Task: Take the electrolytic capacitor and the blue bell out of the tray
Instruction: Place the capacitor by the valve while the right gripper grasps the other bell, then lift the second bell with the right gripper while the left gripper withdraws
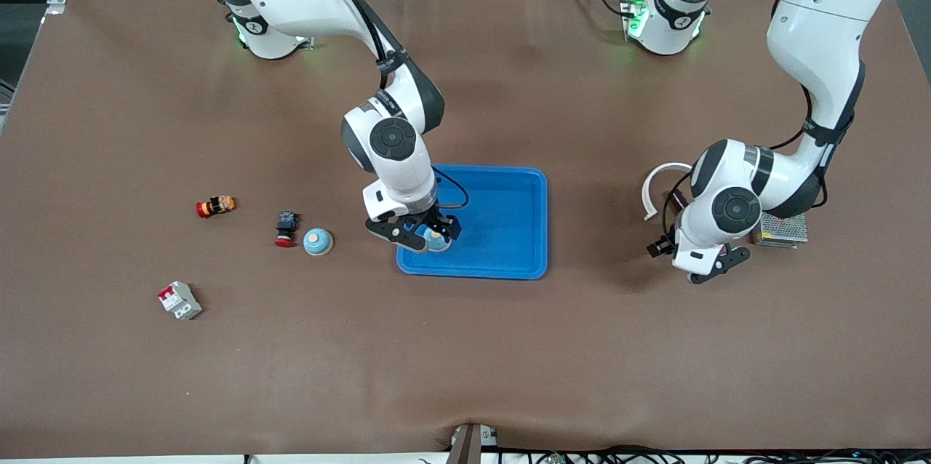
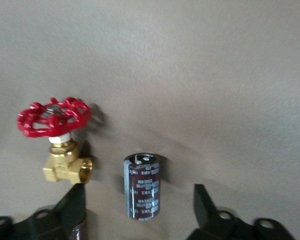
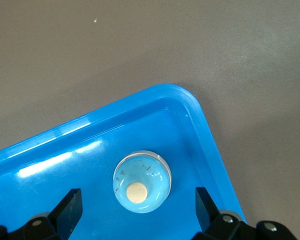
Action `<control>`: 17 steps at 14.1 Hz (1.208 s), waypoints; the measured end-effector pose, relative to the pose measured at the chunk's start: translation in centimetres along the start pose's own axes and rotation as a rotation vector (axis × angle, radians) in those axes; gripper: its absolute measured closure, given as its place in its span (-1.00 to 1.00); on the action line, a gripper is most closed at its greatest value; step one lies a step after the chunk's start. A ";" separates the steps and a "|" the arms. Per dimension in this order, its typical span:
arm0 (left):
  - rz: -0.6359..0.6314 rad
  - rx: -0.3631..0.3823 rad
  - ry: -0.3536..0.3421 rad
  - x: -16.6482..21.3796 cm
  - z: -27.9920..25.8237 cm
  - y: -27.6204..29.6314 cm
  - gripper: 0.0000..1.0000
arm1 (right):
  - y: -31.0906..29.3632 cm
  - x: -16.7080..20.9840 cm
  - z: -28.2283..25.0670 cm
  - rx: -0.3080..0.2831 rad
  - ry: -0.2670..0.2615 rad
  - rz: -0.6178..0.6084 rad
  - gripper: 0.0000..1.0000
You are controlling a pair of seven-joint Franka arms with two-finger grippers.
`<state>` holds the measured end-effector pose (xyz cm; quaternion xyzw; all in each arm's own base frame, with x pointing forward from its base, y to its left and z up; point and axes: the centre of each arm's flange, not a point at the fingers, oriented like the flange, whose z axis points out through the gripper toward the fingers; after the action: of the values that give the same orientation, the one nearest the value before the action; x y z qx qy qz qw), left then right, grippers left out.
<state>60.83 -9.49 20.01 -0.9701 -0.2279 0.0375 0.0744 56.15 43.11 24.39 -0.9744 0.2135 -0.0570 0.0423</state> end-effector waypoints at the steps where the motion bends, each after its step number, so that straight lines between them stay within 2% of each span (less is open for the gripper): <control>1: 0.000 -0.001 0.012 0.1 -1.3 0.1 -1.00 | 0.0 0.0 0.4 -0.004 -0.001 0.000 -1.00; 6: 0.005 0.011 0.064 0.5 -10.2 1.2 -1.00 | 0.0 0.0 1.2 -0.007 0.000 0.000 -1.00; 11: 0.060 0.034 0.081 2.8 -17.4 0.6 -1.00 | -0.4 0.0 2.9 -0.004 0.005 -0.002 -1.00; 15: 0.136 0.014 0.082 4.2 -22.5 -0.4 -1.00 | -0.3 -0.2 4.3 -0.014 0.009 -0.014 -1.00; 17: 0.159 -0.028 0.085 4.7 -25.9 -1.5 -1.00 | -0.2 -0.3 4.7 -0.013 0.012 -0.018 -1.00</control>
<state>67.15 -9.37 45.61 -0.9868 -0.1475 -0.0010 0.0675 56.59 43.73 19.77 -0.9761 0.2054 -0.0618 0.0344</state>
